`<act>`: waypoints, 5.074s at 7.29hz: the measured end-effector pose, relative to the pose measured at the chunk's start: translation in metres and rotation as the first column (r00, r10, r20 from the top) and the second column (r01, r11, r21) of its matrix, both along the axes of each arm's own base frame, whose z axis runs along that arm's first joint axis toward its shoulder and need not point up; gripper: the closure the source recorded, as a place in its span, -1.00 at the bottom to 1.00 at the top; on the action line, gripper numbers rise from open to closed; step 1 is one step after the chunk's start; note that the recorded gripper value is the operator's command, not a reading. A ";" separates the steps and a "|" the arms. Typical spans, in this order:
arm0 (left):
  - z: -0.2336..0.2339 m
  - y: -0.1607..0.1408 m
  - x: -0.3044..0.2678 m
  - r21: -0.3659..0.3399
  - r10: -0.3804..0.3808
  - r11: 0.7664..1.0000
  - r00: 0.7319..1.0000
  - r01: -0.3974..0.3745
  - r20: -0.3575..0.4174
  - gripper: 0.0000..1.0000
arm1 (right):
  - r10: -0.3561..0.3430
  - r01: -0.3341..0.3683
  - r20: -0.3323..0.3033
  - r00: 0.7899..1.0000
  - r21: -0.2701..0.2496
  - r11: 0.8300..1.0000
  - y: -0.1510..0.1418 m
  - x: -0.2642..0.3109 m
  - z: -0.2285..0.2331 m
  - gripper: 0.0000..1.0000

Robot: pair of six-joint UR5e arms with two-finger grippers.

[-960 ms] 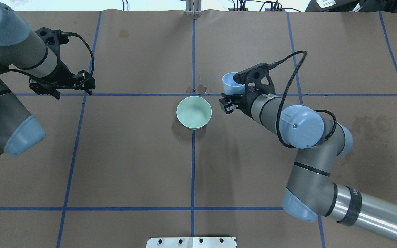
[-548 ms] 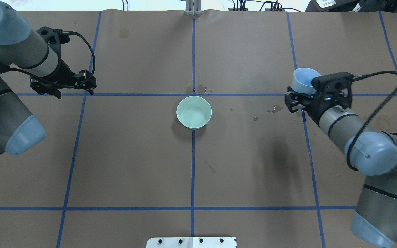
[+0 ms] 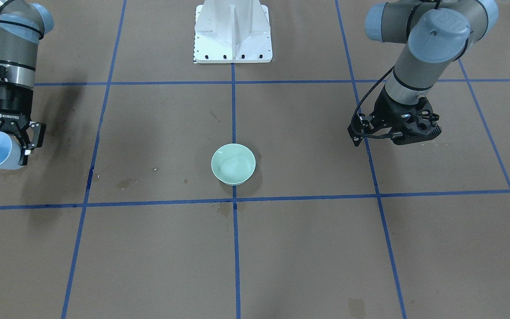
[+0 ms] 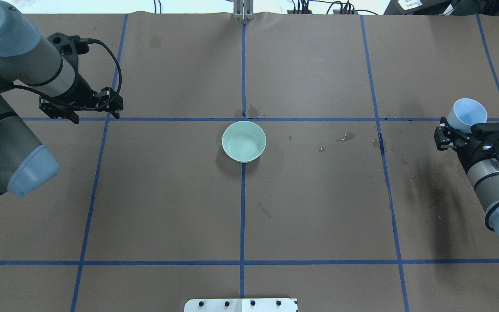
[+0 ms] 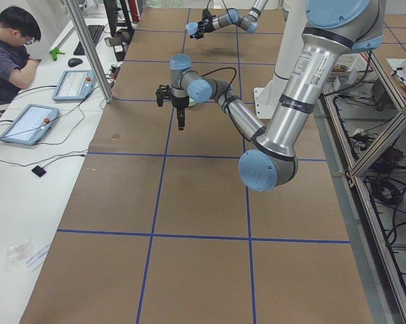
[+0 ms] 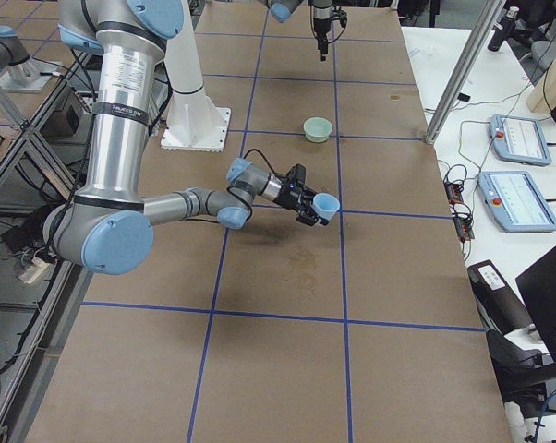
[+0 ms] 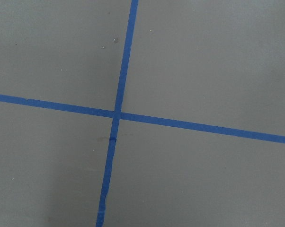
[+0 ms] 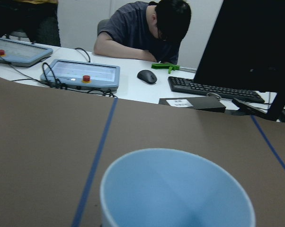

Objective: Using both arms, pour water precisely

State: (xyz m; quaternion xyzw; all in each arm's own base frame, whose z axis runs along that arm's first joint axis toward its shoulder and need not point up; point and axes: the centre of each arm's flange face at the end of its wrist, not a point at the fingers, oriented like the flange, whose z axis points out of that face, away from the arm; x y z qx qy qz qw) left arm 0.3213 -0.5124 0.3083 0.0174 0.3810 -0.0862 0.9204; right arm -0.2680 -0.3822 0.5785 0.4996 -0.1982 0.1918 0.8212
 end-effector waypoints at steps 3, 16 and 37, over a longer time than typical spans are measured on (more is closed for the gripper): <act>-0.001 0.001 0.001 -0.001 0.001 1.000 1.000 -0.001 0.000 -1.00 | 0.071 -0.072 0.034 0.997 0.015 0.997 0.007 -0.012 0.038 1.00; -0.005 0.003 -0.001 -0.001 0.001 1.000 1.000 -0.001 0.004 -1.00 | 0.033 -0.037 0.103 0.994 0.038 0.999 0.028 -0.054 0.051 -0.52; -0.027 0.005 0.000 0.002 0.000 1.000 1.000 0.000 -0.001 -1.00 | -0.213 0.206 0.135 0.968 0.064 0.977 0.076 0.065 -0.017 -0.98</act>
